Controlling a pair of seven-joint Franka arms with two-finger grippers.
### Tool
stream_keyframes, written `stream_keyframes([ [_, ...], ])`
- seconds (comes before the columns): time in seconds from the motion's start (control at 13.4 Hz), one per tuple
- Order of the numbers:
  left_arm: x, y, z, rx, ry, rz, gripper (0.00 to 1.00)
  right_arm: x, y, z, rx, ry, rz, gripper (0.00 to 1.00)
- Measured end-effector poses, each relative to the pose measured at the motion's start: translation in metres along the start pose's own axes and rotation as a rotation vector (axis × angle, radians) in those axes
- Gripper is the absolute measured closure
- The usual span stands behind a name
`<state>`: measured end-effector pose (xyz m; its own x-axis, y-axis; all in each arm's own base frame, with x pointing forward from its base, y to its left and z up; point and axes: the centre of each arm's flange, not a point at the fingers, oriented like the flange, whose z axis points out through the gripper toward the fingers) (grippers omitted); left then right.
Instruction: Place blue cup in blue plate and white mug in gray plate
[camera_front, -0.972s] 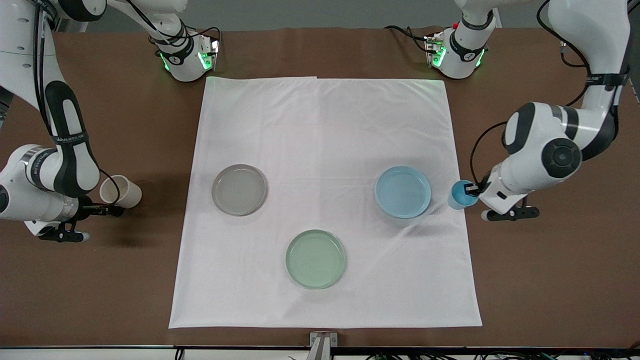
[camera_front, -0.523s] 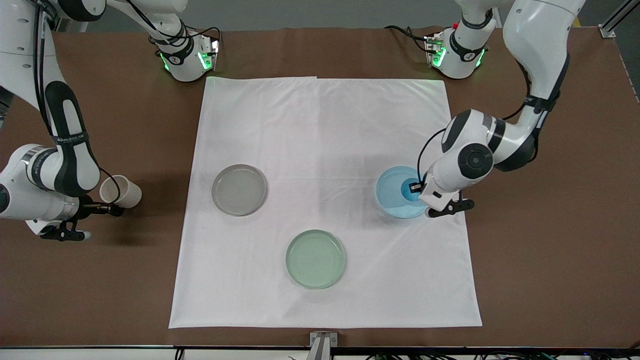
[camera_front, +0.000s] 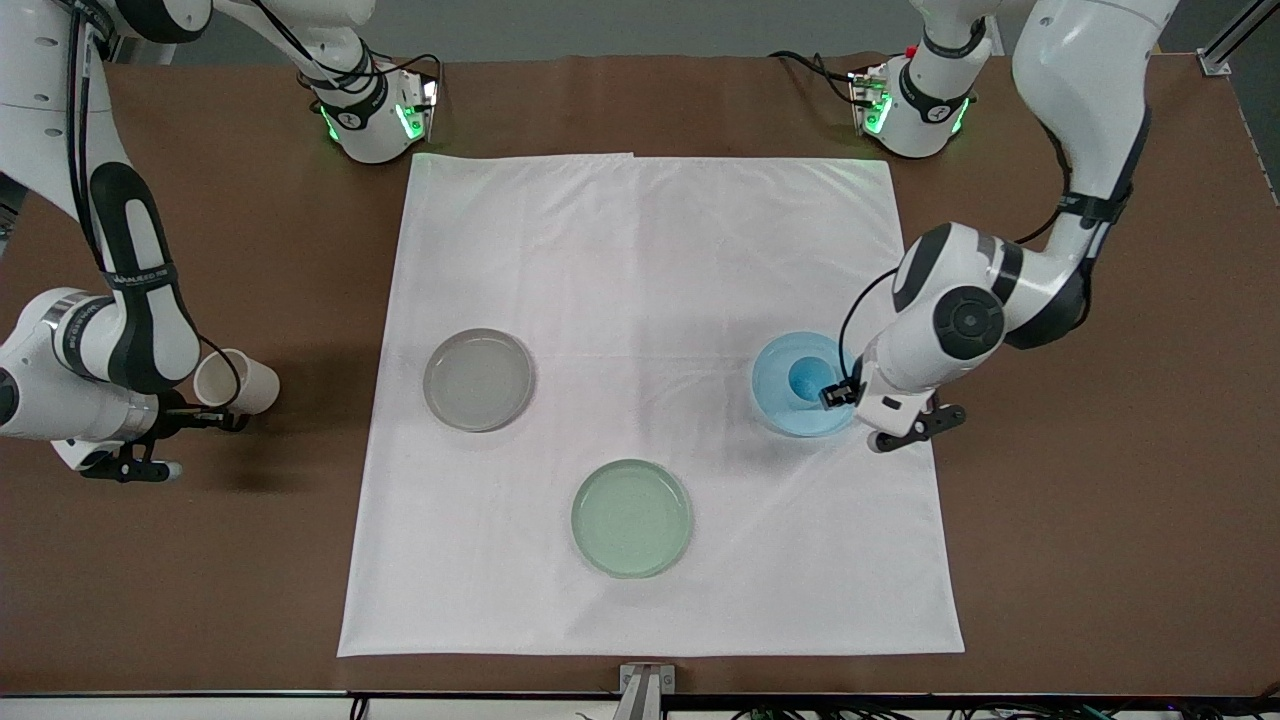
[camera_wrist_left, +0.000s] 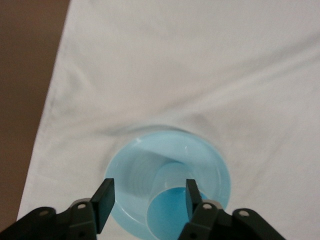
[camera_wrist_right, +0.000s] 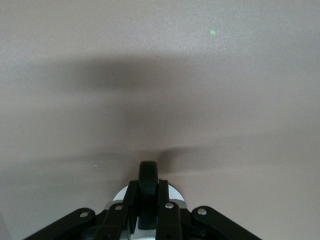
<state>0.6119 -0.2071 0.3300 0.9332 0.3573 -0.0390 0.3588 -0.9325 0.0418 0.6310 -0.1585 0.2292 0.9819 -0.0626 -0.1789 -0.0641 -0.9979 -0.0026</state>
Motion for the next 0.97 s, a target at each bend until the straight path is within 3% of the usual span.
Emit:
stream_keyframes([
  [0.22, 0.031, -0.032, -0.109, 0.025, 0.033, 0.067, 0.00, 0.000, -0.007, -0.010, 0.008, -0.018, -0.041, 0.81],
  [0.45, 0.037, -0.056, -0.193, 0.099, 0.035, 0.210, 0.00, 0.004, -0.052, -0.065, 0.012, -0.020, -0.109, 0.81],
  [0.6, 0.046, -0.080, -0.221, 0.104, 0.050, 0.254, 0.00, -0.002, -0.119, -0.100, 0.005, -0.016, -0.107, 0.81],
  [0.82, 0.042, -0.106, -0.249, 0.124, 0.043, 0.274, 0.00, -0.020, -0.246, -0.109, -0.028, -0.015, -0.049, 0.81],
  [0.97, 0.028, -0.121, -0.273, 0.151, 0.029, 0.312, 0.00, -0.032, -0.313, -0.101, -0.041, 0.023, -0.048, 0.81],
])
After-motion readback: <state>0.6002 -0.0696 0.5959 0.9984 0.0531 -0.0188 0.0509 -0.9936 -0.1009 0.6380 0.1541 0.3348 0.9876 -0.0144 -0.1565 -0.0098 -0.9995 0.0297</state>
